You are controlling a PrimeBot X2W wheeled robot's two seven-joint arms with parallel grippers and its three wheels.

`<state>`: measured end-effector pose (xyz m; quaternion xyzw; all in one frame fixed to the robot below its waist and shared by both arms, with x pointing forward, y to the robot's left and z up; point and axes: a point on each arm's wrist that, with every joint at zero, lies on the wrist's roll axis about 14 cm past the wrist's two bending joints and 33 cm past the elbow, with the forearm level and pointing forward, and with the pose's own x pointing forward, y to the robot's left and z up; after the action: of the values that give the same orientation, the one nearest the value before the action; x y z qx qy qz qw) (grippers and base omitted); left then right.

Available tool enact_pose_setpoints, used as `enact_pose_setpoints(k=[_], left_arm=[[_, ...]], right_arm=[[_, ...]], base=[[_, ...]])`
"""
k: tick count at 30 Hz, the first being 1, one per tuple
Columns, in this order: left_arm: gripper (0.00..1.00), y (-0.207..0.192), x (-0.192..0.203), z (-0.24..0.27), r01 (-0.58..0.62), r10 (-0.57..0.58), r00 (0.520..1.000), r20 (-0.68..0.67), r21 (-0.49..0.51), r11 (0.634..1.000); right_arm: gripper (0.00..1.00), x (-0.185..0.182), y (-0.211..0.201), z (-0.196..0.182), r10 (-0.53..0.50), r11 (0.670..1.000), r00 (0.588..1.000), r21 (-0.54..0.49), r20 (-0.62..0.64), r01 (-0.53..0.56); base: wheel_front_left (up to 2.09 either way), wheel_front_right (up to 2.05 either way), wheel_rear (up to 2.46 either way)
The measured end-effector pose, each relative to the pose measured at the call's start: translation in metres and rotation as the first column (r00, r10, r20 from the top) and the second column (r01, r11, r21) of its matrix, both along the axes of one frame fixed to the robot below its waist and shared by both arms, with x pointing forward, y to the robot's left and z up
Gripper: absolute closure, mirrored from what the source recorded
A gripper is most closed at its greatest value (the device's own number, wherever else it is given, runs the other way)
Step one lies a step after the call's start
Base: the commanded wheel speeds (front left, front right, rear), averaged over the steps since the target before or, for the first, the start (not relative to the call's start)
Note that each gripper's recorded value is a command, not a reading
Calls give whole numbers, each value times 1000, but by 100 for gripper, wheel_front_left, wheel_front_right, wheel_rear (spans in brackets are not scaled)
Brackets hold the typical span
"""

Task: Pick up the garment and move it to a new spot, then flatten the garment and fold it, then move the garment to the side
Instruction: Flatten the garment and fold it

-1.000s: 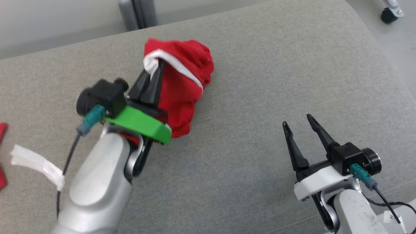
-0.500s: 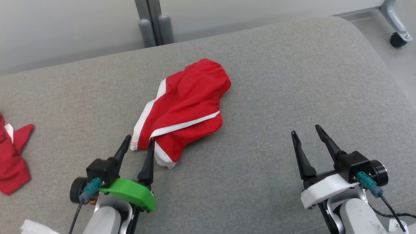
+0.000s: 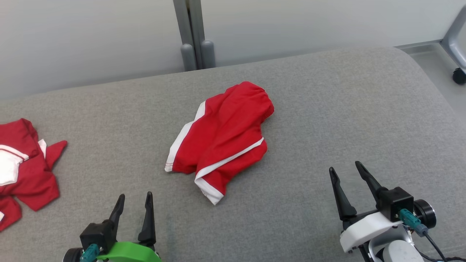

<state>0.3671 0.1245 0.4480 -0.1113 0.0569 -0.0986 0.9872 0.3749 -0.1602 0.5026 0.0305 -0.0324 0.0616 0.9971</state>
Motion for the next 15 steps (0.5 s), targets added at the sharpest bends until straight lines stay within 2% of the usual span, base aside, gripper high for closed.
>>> enact_pose_setpoints(k=[7,15], left_arm=[[0,-3,8,0,4,-4,1000,1,-6,1000],[0,-9,41,7,14,-13,999,32,-41,999]], right_arm=[[0,16,15,-13,52,996,998,-66,-36,-55],[0,77,32,-21,111,975,992,-186,-59,-120]], base=[[0,0,0],[0,0,0]])
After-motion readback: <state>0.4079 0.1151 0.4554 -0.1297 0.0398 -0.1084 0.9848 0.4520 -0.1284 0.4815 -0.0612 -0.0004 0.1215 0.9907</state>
